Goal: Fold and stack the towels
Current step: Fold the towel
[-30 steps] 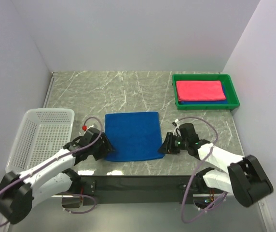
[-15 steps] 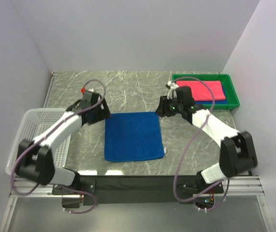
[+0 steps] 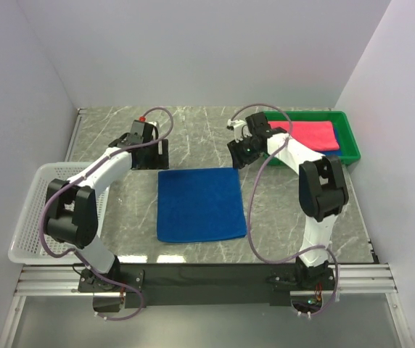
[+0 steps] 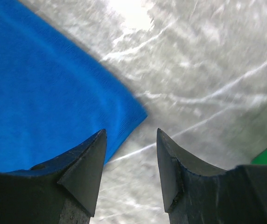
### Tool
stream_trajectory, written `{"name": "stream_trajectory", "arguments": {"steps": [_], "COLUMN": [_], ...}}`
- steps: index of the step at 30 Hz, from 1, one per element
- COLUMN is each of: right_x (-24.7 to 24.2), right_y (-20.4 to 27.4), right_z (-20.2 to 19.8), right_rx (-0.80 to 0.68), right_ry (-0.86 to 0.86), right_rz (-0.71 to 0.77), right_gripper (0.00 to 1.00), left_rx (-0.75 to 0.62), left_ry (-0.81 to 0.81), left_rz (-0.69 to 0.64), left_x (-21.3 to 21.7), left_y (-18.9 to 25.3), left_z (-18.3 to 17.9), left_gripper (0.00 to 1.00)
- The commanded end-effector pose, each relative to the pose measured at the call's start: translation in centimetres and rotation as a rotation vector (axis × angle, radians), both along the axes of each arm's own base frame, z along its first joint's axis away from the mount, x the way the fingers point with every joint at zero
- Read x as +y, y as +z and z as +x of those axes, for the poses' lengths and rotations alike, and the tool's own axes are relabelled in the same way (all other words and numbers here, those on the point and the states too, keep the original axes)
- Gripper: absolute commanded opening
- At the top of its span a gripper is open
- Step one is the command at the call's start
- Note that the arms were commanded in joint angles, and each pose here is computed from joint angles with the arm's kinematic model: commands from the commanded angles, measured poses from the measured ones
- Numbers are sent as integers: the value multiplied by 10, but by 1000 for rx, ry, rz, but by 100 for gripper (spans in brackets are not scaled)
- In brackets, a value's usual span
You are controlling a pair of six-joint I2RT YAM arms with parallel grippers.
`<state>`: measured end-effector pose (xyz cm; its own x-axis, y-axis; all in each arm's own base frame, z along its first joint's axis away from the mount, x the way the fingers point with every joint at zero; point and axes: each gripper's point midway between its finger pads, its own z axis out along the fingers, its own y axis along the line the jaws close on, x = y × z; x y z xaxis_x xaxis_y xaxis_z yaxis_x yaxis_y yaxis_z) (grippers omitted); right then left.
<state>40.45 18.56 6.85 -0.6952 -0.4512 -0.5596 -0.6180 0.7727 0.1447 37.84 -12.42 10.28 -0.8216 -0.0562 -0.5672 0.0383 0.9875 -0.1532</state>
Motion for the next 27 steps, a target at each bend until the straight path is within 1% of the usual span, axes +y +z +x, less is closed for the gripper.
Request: {"name": "stream_trajectory", "arguments": {"steps": [1, 3, 4, 5, 10, 16, 23, 27], "right_x": [-6, -2, -3, -1, 2, -2, 9, 4], "right_y": [-3, 0, -10, -6, -10, -25, -23, -33], "right_z": [4, 13, 9, 15, 19, 15, 12, 15], "right_rx": [21, 17, 60, 50, 69, 135, 133, 158], "right_ry": [100, 127, 139, 148, 190, 236, 283, 279], "right_rz": [-58, -58, -66, -64, -76, -110, -63, -104], "right_gripper": [54, 53, 53, 52, 51, 51, 50, 48], "left_rx": [-24, -13, -11, -9, -14, -9, 2, 14], "left_ry": [-30, -23, -20, -19, -15, -11, -14, -14], "left_rz": [36, 50, 52, 54, 63, 69, 68, 72], "left_x": [4, 6, 6, 7, 8, 9, 9, 9], "left_y": [-5, -9, -10, -10, -10, -11, -13, -17], "left_z": [4, 4, 4, 4, 6, 6, 5, 4], "left_gripper": [86, 86, 86, 85, 84, 84, 83, 81]}}
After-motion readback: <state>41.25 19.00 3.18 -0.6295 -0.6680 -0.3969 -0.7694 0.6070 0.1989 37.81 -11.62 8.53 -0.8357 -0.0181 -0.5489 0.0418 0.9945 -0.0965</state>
